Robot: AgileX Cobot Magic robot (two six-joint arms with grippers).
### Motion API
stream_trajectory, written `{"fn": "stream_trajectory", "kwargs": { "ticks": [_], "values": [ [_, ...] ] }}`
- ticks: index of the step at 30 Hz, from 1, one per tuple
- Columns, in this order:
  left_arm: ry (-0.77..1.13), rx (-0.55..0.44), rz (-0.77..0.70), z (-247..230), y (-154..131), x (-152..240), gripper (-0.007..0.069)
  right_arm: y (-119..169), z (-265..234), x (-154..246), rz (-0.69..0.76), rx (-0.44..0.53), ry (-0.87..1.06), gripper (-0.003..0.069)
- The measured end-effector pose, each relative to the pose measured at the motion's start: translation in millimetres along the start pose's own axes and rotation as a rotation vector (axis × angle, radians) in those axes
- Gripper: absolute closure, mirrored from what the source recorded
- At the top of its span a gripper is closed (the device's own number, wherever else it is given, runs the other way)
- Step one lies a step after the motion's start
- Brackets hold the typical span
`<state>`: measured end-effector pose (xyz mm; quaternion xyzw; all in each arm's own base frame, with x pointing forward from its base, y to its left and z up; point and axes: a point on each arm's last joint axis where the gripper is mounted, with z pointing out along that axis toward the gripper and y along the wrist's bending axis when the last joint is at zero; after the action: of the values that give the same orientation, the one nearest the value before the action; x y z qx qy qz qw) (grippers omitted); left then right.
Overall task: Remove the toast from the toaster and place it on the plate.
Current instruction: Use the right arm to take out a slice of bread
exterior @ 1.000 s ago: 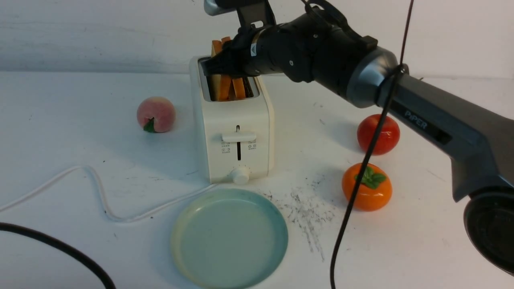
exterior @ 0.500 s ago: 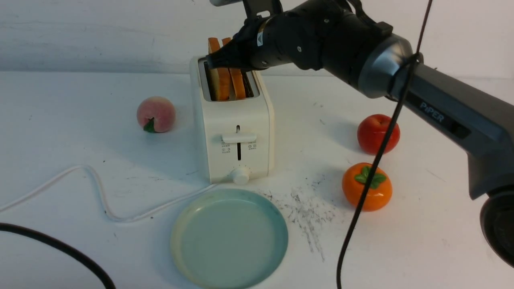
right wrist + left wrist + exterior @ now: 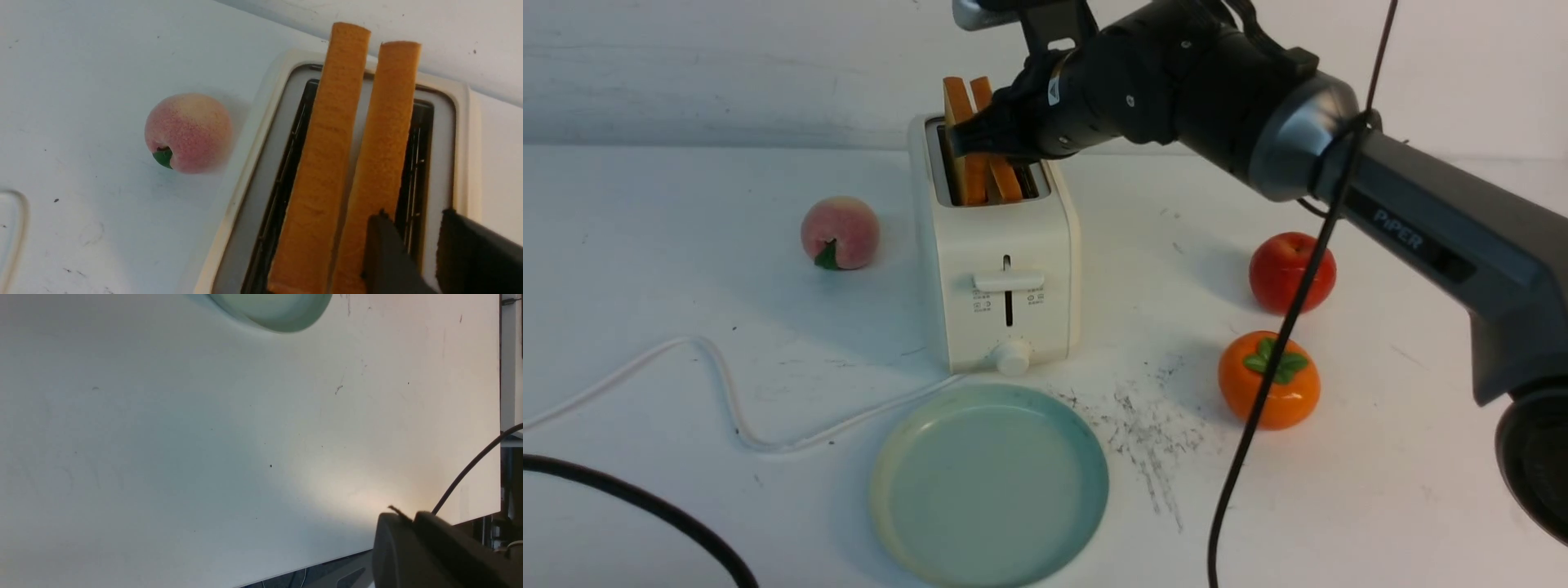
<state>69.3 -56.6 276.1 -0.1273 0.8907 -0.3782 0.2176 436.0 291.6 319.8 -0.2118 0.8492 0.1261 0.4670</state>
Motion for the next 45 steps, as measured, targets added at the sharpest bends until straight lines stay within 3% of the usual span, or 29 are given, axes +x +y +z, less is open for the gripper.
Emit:
{"fn": "stream_trajectory", "kwargs": {
  "ticks": [3, 7, 33, 39, 45],
  "values": [
    [0.000, 0.000, 0.000, 0, 0, 0, 0.0587, 0, -1, 0, 0.005, -0.001, 0.010, 0.0340],
    [0.000, 0.000, 0.000, 0, 0, 0, 0.0587, 0, -1, 0, 0.011, -0.005, 0.012, 0.0320],
    [-0.015, -0.001, 0.002, 0, 0, -1, 0.0554, 10, -10, 5, 0.042, -0.053, 0.111, 0.0317],
    [-0.017, -0.002, 0.002, 0, 0, -2, 0.0552, 29, -9, 10, -0.010, -0.081, 0.127, 0.0314],
    [-0.016, -0.002, 0.002, 0, 0, -1, 0.0552, 23, -9, 9, -0.106, -0.017, 0.114, 0.0314]
  ]
}}
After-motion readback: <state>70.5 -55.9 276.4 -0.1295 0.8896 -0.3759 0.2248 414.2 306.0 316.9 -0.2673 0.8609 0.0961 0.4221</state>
